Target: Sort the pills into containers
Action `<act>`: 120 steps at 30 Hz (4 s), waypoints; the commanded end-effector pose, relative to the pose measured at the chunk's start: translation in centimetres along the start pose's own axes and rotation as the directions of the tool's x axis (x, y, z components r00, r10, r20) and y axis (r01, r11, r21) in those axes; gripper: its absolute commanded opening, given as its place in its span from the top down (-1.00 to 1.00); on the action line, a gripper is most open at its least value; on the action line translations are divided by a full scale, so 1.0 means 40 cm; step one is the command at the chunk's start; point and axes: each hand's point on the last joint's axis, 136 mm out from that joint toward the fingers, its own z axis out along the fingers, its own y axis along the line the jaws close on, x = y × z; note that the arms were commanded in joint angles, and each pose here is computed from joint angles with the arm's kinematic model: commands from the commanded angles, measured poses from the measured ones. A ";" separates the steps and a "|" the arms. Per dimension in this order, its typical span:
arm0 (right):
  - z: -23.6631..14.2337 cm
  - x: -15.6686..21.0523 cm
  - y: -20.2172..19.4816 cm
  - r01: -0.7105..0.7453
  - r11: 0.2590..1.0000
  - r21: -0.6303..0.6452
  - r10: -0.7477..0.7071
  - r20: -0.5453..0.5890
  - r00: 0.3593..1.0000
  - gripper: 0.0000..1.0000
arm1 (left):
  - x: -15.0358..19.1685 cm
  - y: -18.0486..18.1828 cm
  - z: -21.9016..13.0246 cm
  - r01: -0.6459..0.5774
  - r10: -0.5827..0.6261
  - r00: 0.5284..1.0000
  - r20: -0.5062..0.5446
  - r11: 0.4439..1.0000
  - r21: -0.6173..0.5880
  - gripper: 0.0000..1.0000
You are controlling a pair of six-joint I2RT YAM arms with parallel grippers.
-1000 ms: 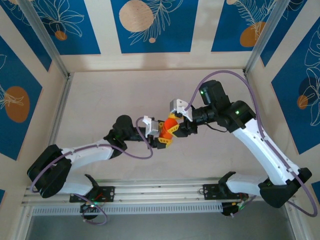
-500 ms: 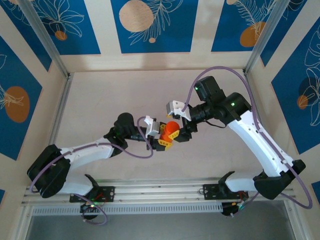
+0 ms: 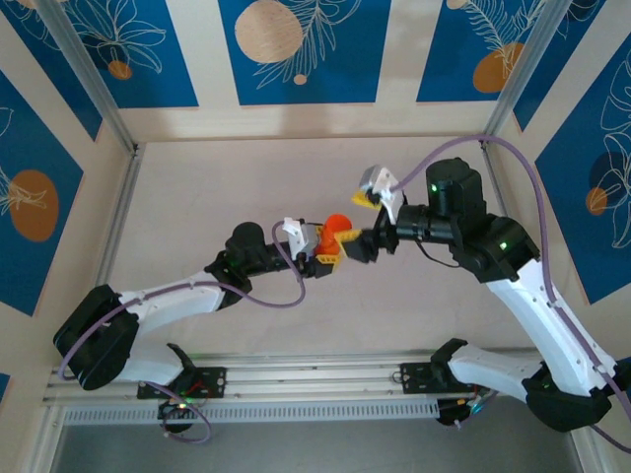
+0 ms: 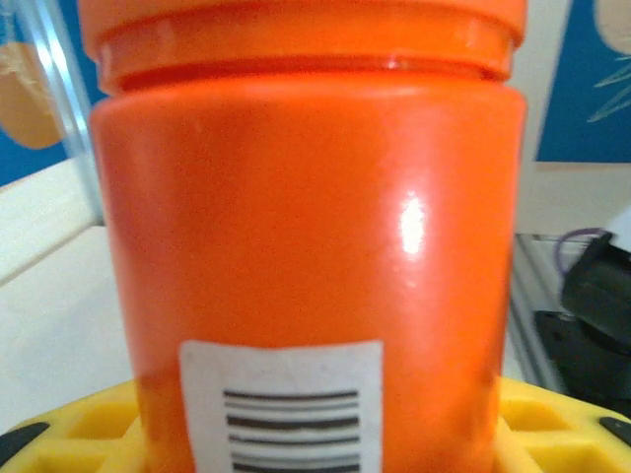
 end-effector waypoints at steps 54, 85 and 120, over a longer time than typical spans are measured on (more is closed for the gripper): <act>0.162 0.128 -0.103 -0.479 0.806 0.349 0.528 -0.055 0.848 0.04 | -0.028 0.089 -0.029 -0.054 0.059 0.998 0.014 0.971 -0.234 1.00; 0.079 0.167 0.107 0.343 0.780 -0.524 -0.440 -0.070 0.895 0.11 | -0.046 -0.153 -0.059 -0.083 0.074 0.996 0.039 0.937 0.340 1.00; 0.023 -0.057 -0.031 -0.175 0.983 0.047 0.165 0.170 0.971 -0.75 | -0.048 0.037 -0.030 -0.073 0.081 0.993 0.081 0.993 -0.093 1.00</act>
